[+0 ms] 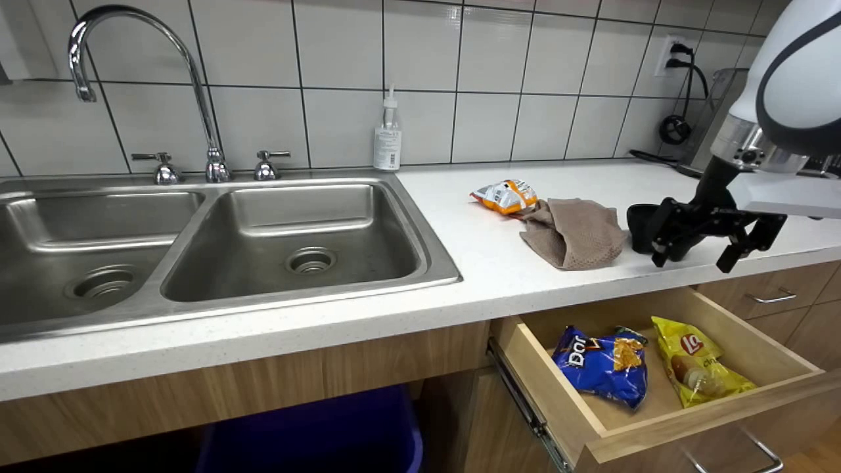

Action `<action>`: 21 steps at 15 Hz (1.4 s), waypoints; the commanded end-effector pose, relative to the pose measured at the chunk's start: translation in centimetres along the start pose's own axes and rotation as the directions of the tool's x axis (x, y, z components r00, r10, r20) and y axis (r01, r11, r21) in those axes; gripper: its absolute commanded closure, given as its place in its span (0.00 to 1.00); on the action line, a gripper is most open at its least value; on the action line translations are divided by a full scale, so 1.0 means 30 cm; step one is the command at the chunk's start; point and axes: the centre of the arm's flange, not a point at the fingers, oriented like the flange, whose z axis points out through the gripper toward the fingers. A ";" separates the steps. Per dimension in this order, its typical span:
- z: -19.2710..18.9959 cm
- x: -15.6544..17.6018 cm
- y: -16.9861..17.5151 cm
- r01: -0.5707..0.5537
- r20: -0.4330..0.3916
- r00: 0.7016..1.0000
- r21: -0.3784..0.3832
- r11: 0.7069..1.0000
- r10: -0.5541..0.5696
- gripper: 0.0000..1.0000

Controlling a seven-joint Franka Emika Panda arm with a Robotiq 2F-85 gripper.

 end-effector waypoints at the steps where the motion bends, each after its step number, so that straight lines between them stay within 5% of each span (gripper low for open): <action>1: -0.136 -0.011 -0.017 0.025 -0.032 0.999 0.042 0.999 -0.024 0.00; 19: -0.374 0.252 -0.157 0.141 -0.219 0.970 0.141 0.980 -0.108 0.00; 21: -0.372 0.201 -0.146 0.119 -0.236 0.968 0.129 0.985 -0.086 0.00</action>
